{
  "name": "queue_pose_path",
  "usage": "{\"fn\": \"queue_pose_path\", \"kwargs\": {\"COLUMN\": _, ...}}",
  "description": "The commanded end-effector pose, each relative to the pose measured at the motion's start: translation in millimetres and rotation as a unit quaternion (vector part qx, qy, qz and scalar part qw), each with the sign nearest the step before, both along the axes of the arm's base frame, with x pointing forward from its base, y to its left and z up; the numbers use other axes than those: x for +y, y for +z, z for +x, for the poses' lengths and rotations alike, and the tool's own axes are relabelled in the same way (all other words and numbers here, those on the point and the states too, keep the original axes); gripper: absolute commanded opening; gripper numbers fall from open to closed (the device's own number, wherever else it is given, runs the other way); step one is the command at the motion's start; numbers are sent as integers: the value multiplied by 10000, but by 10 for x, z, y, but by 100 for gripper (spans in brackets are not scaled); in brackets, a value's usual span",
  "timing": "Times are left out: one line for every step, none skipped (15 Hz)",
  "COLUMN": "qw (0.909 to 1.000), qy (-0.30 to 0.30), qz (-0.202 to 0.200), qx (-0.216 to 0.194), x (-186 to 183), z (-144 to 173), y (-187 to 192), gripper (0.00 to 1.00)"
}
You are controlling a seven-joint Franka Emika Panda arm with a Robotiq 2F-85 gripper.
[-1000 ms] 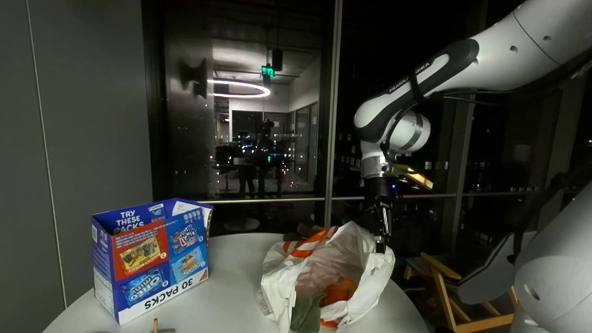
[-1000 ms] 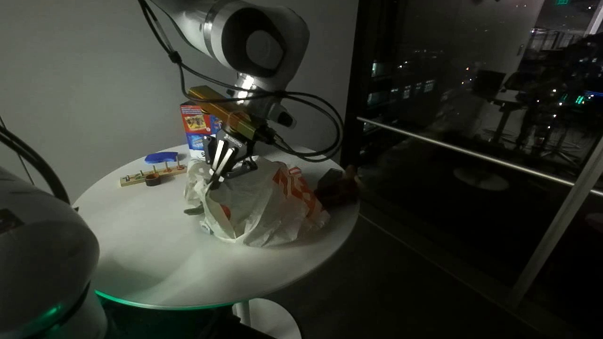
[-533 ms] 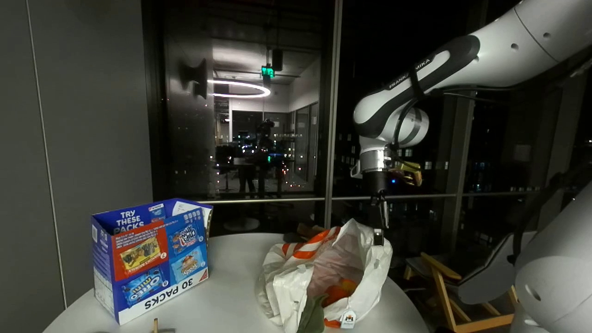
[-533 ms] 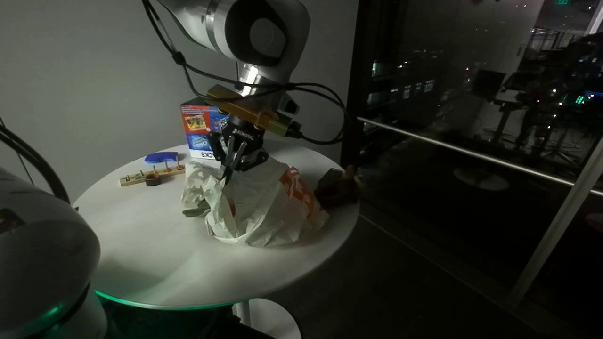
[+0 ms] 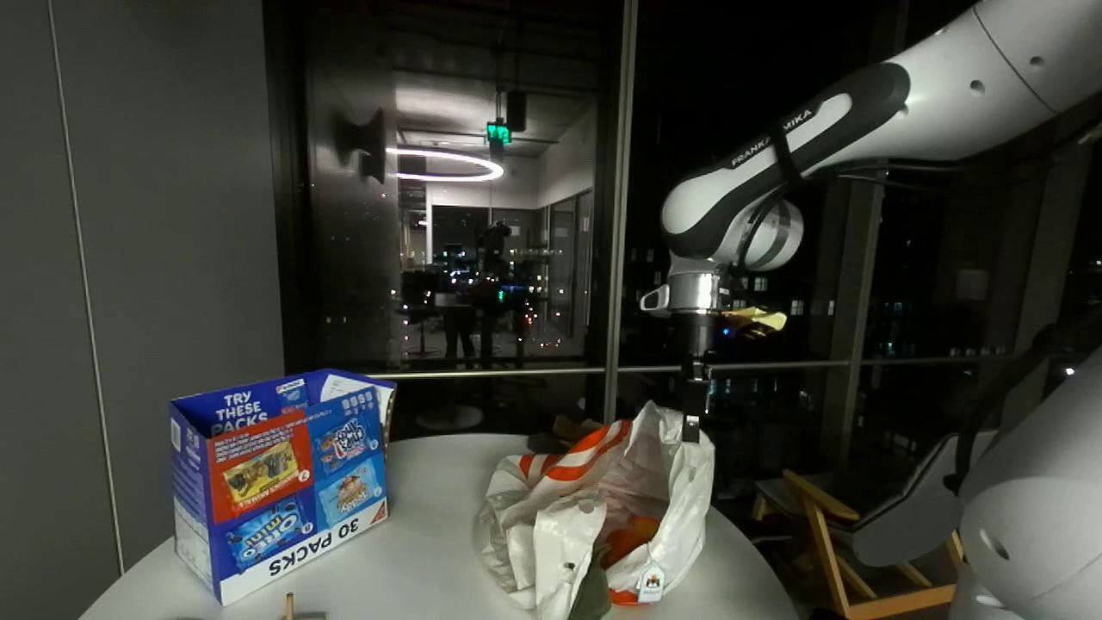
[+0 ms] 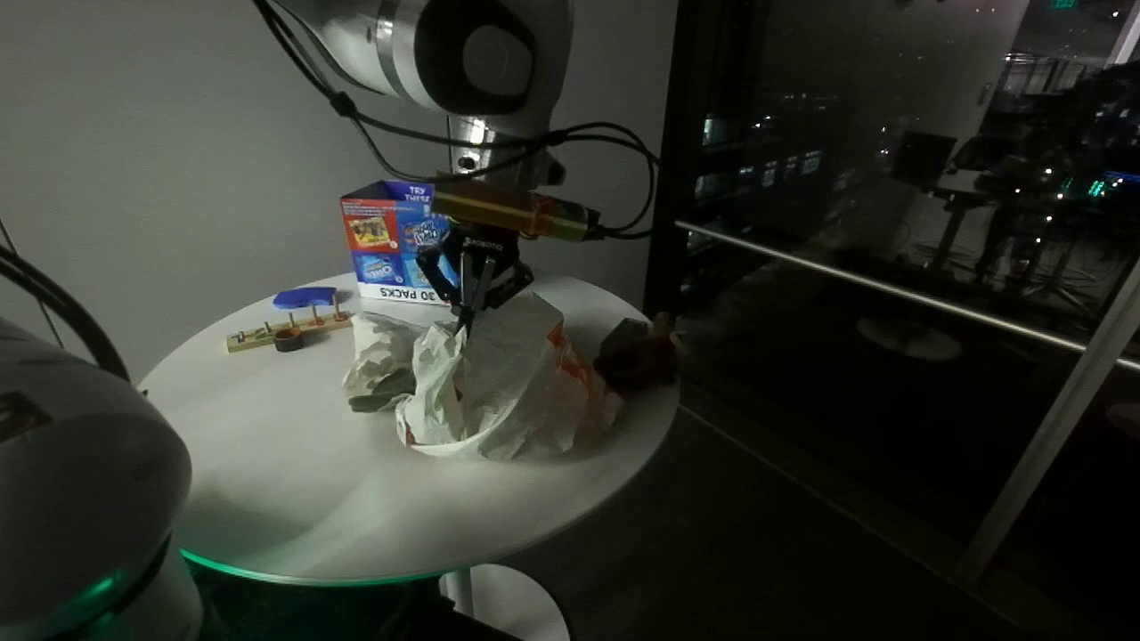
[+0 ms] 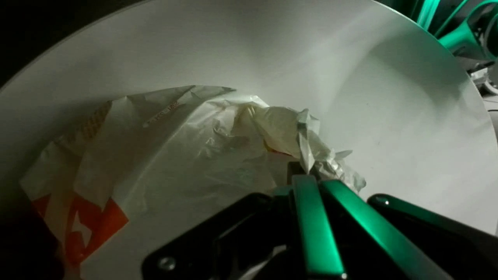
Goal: Put the yellow containers and radish in the plastic bag.
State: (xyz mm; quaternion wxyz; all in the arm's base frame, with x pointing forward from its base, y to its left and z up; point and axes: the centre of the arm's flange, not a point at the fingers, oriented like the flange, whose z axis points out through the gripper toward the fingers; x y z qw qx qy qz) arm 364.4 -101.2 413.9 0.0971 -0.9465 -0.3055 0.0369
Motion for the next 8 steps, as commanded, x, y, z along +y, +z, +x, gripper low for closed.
{"fn": "queue_pose_path", "kwargs": {"qw": 9988, "qy": 284, "qz": -176, "qx": -363, "x": 95, "z": -398, "y": 108, "gripper": 1}}
{"fn": "queue_pose_path", "kwargs": {"qw": 9990, "qy": 294, "qz": -186, "qx": -286, "x": 108, "z": -434, "y": 92, "gripper": 1}}
{"fn": "queue_pose_path", "kwargs": {"qw": 9991, "qy": 268, "qz": -226, "qx": -221, "x": 132, "z": -473, "y": 67, "gripper": 20}}
{"fn": "queue_pose_path", "kwargs": {"qw": 9992, "qy": 280, "qz": -272, "qx": -76, "x": 125, "z": -488, "y": 9, "gripper": 29}}
{"fn": "queue_pose_path", "kwargs": {"qw": 9988, "qy": 314, "qz": -371, "qx": 95, "x": 122, "z": -491, "y": -51, "gripper": 34}}
{"fn": "queue_pose_path", "kwargs": {"qw": 9978, "qy": 381, "qz": -470, "qx": 268, "x": 123, "z": -478, "y": -138, "gripper": 43}}
{"fn": "queue_pose_path", "kwargs": {"qw": 9966, "qy": 336, "qz": -626, "qx": 421, "x": 121, "z": -478, "y": -220, "gripper": 50}}
{"fn": "queue_pose_path", "kwargs": {"qw": 9940, "qy": 350, "qz": -857, "qx": 582, "x": 119, "z": -486, "y": -317, "gripper": 58}}
